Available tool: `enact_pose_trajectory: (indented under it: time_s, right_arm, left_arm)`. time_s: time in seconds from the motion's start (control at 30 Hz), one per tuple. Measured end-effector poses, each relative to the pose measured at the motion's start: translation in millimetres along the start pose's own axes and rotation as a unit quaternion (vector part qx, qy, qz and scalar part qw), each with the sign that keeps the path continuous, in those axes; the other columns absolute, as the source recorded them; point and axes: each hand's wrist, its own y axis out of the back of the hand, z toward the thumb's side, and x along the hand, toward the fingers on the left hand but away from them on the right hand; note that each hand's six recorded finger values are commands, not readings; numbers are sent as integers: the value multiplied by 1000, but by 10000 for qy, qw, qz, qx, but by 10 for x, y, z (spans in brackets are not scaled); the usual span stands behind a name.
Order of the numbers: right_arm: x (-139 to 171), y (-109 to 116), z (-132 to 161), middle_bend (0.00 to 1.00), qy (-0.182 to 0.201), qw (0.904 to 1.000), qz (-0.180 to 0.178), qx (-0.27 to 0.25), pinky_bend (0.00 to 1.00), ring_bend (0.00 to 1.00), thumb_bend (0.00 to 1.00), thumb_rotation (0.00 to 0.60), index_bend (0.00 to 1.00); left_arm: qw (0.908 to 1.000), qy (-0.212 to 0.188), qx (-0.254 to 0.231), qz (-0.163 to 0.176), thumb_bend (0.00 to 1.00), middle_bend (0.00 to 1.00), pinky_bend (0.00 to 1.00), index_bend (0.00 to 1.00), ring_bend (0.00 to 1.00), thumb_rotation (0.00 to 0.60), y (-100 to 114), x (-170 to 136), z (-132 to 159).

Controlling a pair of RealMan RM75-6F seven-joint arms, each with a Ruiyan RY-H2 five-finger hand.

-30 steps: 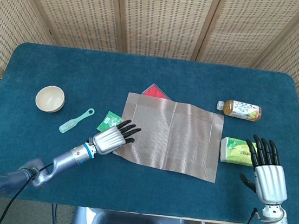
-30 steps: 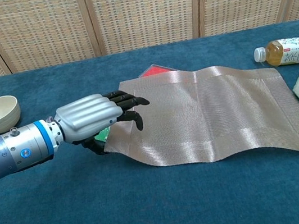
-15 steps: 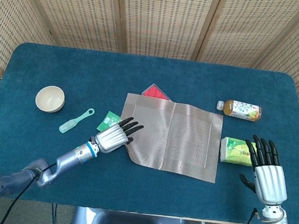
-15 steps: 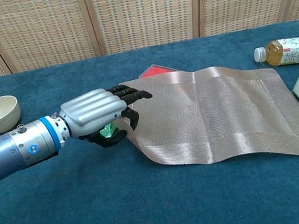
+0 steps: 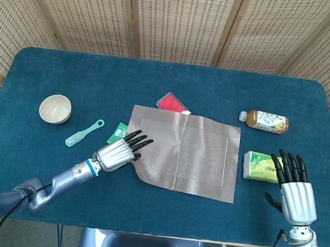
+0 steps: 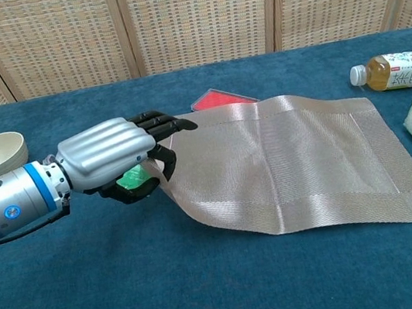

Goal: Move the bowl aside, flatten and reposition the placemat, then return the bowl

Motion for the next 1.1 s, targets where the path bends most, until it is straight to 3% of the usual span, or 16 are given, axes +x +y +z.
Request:
enact_pose_trajectory:
  time_s: [0.2, 0.57, 1.1]
  right_arm:
    - [8, -2, 11, 0, 8, 10000, 15, 7, 0, 0, 0, 600, 13]
    - [12, -9, 25, 0, 24, 10000, 49, 18, 0, 0, 0, 600, 14]
    - [18, 19, 38, 0, 48, 10000, 25, -13, 0, 0, 0, 600, 14]
  left_arm:
    - [9998, -98, 163, -95, 569, 0, 0, 809, 0, 600, 35, -238, 52]
    - [9978, -400, 104, -511, 571, 0, 0, 811, 0, 600, 34, -936, 230]
    - [9966, -321, 206, -732, 571, 0, 0, 812, 0, 600, -41, -1300, 189]
